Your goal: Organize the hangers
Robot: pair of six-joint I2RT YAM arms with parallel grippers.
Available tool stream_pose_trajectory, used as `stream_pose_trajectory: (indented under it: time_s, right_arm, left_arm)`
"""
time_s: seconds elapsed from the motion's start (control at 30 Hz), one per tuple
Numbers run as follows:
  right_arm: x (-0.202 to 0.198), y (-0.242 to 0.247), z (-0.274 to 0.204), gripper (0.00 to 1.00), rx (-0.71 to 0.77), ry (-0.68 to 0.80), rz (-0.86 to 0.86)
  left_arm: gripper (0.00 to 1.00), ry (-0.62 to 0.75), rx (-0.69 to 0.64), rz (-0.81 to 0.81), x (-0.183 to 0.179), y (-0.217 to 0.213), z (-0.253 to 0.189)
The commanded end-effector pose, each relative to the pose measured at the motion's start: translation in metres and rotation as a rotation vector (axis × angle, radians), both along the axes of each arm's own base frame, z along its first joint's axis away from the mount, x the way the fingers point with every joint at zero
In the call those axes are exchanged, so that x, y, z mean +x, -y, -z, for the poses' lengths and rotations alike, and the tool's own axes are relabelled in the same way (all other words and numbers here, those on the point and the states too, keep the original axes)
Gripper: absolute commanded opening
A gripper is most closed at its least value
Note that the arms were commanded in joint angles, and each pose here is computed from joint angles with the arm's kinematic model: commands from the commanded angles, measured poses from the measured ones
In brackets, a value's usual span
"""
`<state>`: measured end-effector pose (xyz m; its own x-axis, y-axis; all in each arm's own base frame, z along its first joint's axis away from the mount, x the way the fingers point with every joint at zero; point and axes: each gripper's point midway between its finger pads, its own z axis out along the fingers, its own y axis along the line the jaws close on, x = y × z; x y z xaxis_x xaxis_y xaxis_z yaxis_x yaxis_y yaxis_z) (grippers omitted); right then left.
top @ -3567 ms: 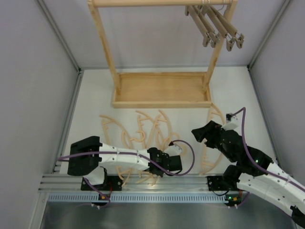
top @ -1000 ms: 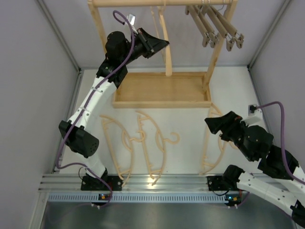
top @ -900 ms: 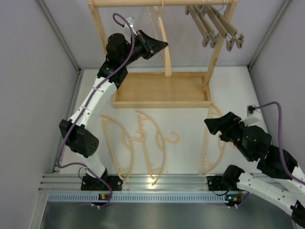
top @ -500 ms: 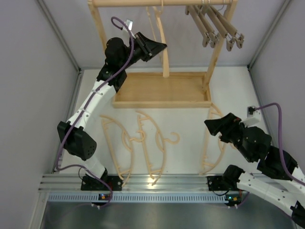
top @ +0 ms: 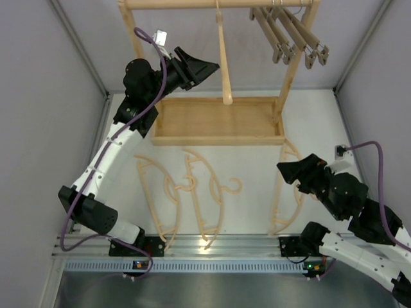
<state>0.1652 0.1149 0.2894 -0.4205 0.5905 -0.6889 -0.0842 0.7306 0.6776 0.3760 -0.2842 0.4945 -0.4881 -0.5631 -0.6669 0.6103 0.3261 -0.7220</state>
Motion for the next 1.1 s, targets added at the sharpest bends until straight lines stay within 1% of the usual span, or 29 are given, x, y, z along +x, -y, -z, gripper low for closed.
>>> stream_pose_trajectory:
  time_s: [0.0, 0.03, 0.1, 0.13, 0.17, 0.2, 0.23, 0.27, 0.33, 0.37, 0.43, 0.5, 0.53, 0.6, 0.67, 0.7, 0.73, 0.77, 0.8, 0.83, 0.9, 0.93, 1.03, 1.07]
  right_arm:
    - [-0.003, 0.003, 0.006, 0.79, -0.013, -0.006, -0.003]
    - [-0.003, 0.004, 0.004, 0.79, -0.011, -0.002, -0.002]
    - [-0.004, 0.006, 0.003, 0.79, -0.011, 0.003, 0.003]
    - [-0.004, 0.007, 0.002, 0.79, -0.008, 0.004, 0.003]
    - [-0.005, 0.009, 0.002, 0.79, -0.010, 0.009, 0.005]
    - [-0.005, 0.009, 0.002, 0.79, -0.010, 0.009, 0.005]
    - [-0.006, 0.010, 0.002, 0.79, -0.006, 0.011, 0.005]
    - [-0.006, 0.011, 0.001, 0.79, -0.003, 0.015, 0.008]
    - [-0.007, 0.012, 0.003, 0.79, -0.003, 0.017, 0.009]
    - [-0.007, 0.013, 0.004, 0.79, 0.000, 0.020, 0.011]
    - [-0.008, 0.014, 0.006, 0.79, 0.004, 0.023, 0.009]
    - [-0.009, 0.016, 0.006, 0.79, 0.005, 0.028, 0.013]
    - [-0.009, 0.017, 0.005, 0.80, 0.008, 0.035, 0.014]
    - [-0.008, 0.020, 0.002, 0.80, 0.001, 0.045, 0.026]
    - [-0.008, 0.020, 0.002, 0.80, -0.009, 0.044, 0.025]
    - [-0.007, 0.020, 0.002, 0.80, -0.010, 0.045, 0.024]
    - [-0.007, 0.019, 0.003, 0.80, -0.014, 0.043, 0.024]
    - [-0.007, 0.019, 0.003, 0.80, -0.015, 0.043, 0.021]
    - [-0.007, 0.019, 0.003, 0.80, -0.016, 0.044, 0.020]
    - [-0.008, 0.019, 0.004, 0.80, -0.015, 0.044, 0.019]
    - [-0.008, 0.021, 0.004, 0.81, -0.013, 0.047, 0.023]
    - [-0.008, 0.021, 0.004, 0.81, -0.010, 0.049, 0.027]
    - [-0.006, 0.019, 0.007, 0.81, -0.028, 0.037, 0.023]
    - [-0.007, 0.017, 0.007, 0.81, -0.031, 0.031, 0.012]
  left_arm:
    - [0.64, 0.080, 0.038, -0.040, -0.026, -0.019, -0.014]
    - [0.64, 0.075, 0.047, -0.052, -0.036, -0.025, -0.008]
    - [0.65, 0.049, 0.088, -0.092, -0.040, -0.034, 0.006]
    - [0.65, 0.022, 0.109, -0.099, -0.050, -0.040, 0.019]
    - [0.64, -0.026, 0.159, -0.122, -0.065, -0.051, 0.047]
    - [0.64, -0.028, 0.159, -0.133, -0.063, -0.052, 0.047]
    - [0.64, -0.086, 0.195, -0.143, -0.065, -0.056, 0.078]
    - [0.64, -0.108, 0.208, -0.155, -0.079, -0.064, 0.087]
    - [0.63, -0.158, 0.258, -0.207, -0.087, -0.078, 0.115]
    - [0.63, -0.217, 0.301, -0.220, -0.099, -0.087, 0.143]
    - [0.63, -0.262, 0.353, -0.253, -0.109, -0.098, 0.167]
    - [0.63, -0.336, 0.408, -0.247, -0.126, -0.106, 0.202]
    - [0.62, -0.353, 0.424, -0.241, -0.133, -0.105, 0.212]
    - [0.61, -0.426, 0.496, -0.236, -0.146, -0.107, 0.247]
    - [0.61, -0.438, 0.556, -0.232, -0.159, -0.099, 0.267]
    - [0.62, -0.462, 0.603, -0.241, -0.163, -0.096, 0.286]
    - [0.62, -0.462, 0.640, -0.187, -0.181, -0.078, 0.296]
    - [0.63, -0.458, 0.686, -0.237, -0.180, -0.079, 0.306]
    - [0.64, -0.473, 0.749, -0.226, -0.185, -0.069, 0.323]
    - [0.64, -0.468, 0.786, -0.183, -0.201, -0.054, 0.330]
    - [0.64, -0.462, 0.836, -0.223, -0.204, -0.047, 0.339]
    - [0.64, -0.454, 0.882, -0.197, -0.213, -0.038, 0.349]
    - [0.65, -0.407, 0.927, -0.178, -0.225, -0.023, 0.353]
    - [0.65, -0.403, 0.971, -0.169, -0.229, -0.017, 0.363]
